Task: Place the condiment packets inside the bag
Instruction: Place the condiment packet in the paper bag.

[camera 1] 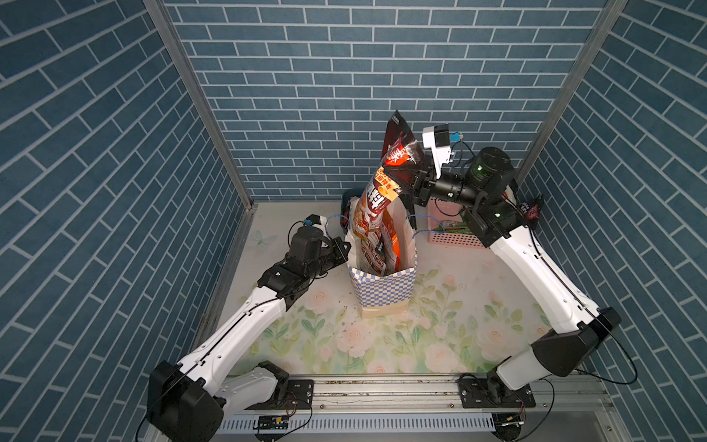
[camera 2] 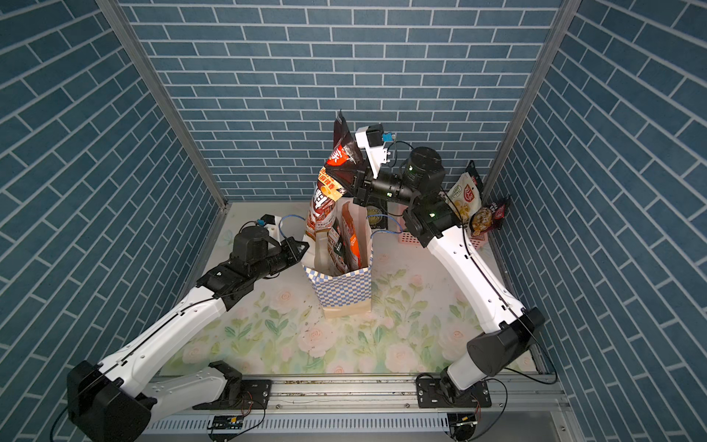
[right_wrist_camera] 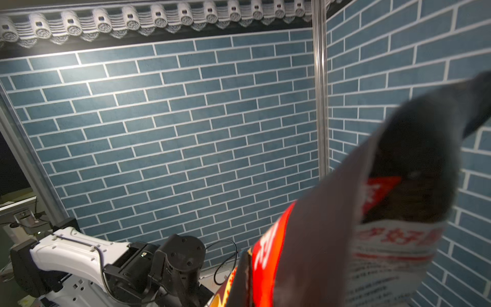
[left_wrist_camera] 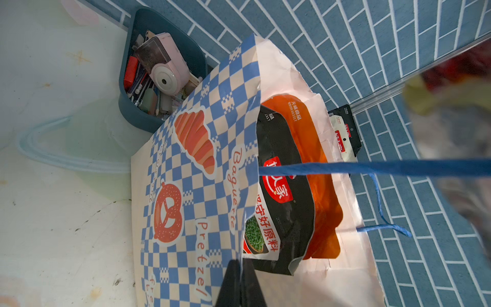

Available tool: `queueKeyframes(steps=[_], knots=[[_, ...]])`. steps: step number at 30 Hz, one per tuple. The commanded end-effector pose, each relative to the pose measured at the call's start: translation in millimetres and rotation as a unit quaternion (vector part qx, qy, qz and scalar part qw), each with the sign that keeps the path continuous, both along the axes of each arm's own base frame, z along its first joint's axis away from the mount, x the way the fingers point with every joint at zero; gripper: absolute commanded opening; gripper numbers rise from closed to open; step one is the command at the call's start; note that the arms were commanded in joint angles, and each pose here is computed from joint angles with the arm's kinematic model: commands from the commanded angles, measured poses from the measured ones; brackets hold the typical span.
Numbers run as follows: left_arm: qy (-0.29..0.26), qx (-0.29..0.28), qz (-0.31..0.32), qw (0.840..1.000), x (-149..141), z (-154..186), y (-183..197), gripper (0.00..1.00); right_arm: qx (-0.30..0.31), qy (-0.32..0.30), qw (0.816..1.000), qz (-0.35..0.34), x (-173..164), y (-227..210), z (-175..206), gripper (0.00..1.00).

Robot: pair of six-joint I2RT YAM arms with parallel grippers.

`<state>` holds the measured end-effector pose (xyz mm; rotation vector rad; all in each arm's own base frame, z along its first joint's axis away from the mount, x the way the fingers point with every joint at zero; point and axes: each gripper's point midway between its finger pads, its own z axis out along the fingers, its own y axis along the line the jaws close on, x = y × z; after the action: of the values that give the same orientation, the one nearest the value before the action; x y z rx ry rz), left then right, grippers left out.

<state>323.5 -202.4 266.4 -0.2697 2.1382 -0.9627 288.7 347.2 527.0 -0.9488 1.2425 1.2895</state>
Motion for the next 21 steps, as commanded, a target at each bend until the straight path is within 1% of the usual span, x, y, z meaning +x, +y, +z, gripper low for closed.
queueKeyframes(steps=[1,4,11,18,21], knots=[[-0.010,0.004,-0.006,1.000,-5,3,0,0.00,0.037,-0.055,0.996,0.051,-20,3,23,0.00],[-0.012,0.004,-0.005,1.000,-6,4,1,0.00,0.016,-0.035,0.997,0.060,-7,14,-1,0.00],[-0.012,0.006,-0.003,1.000,-7,5,2,0.00,-0.036,-0.001,0.998,0.047,18,28,-49,0.00],[-0.011,0.007,-0.003,1.000,-6,5,2,0.00,-0.094,0.027,0.992,0.076,21,38,-98,0.00],[-0.010,0.007,-0.004,1.000,-5,4,1,0.00,-0.103,0.027,0.990,0.095,21,41,-109,0.00]])
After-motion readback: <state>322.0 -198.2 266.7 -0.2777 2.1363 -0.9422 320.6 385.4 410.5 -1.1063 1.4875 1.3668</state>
